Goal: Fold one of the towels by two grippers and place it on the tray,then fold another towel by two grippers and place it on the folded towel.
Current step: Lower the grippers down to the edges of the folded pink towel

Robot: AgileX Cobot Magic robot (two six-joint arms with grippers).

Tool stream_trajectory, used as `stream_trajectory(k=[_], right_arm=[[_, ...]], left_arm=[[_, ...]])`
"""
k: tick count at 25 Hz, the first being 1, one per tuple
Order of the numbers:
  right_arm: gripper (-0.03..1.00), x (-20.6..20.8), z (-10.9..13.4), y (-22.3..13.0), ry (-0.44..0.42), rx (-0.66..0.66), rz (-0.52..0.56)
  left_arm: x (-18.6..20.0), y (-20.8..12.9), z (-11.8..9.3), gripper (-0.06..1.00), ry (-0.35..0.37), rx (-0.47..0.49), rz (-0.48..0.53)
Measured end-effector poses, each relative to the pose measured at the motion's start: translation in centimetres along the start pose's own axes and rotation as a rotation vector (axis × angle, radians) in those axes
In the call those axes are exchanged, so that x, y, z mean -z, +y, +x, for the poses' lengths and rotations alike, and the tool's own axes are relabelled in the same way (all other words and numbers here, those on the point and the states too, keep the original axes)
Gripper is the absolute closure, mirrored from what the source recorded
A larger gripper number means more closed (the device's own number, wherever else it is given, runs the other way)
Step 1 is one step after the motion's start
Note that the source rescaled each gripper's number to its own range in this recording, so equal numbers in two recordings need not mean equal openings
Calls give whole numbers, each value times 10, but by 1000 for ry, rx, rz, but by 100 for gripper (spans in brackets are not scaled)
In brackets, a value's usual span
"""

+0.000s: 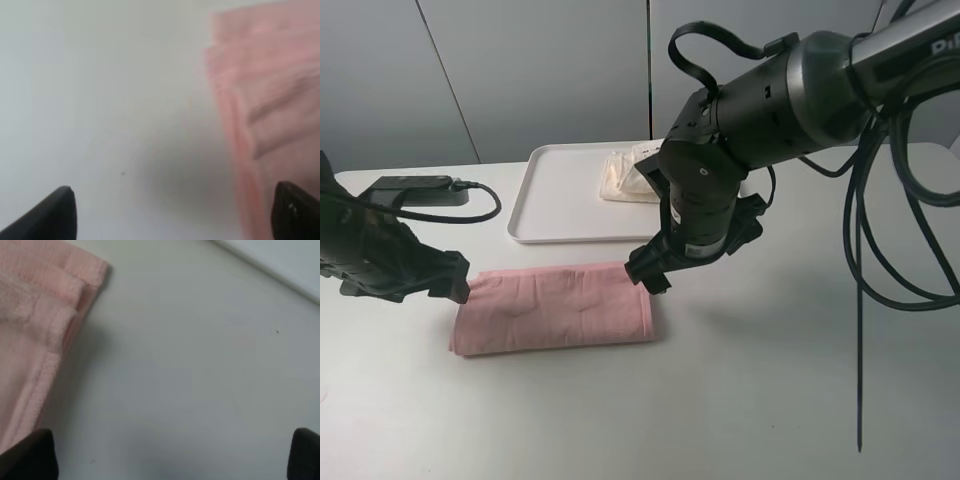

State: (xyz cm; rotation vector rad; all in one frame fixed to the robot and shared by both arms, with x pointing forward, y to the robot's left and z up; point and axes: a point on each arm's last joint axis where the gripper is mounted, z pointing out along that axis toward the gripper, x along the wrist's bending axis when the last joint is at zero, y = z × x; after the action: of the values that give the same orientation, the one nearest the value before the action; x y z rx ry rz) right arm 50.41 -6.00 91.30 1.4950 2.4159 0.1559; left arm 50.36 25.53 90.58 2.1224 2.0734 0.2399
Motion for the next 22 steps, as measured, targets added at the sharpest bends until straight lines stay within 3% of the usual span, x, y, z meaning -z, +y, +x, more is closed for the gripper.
stream_trajectory(k=[2, 5, 17, 22], right_arm=[[-3, 0, 0, 0, 0, 2, 0], [-3, 0, 0, 0, 1, 10, 1], [-3, 0, 1, -1, 16, 72, 15], [-3, 0, 1, -2, 17, 85, 16]], left_arm=[[-8, -2, 4, -5, 32, 8, 64], [-11, -1, 4, -5, 33, 18, 65], [-11, 0, -2, -5, -41, 29, 50], [-4, 6, -3, -5, -40, -7, 107]])
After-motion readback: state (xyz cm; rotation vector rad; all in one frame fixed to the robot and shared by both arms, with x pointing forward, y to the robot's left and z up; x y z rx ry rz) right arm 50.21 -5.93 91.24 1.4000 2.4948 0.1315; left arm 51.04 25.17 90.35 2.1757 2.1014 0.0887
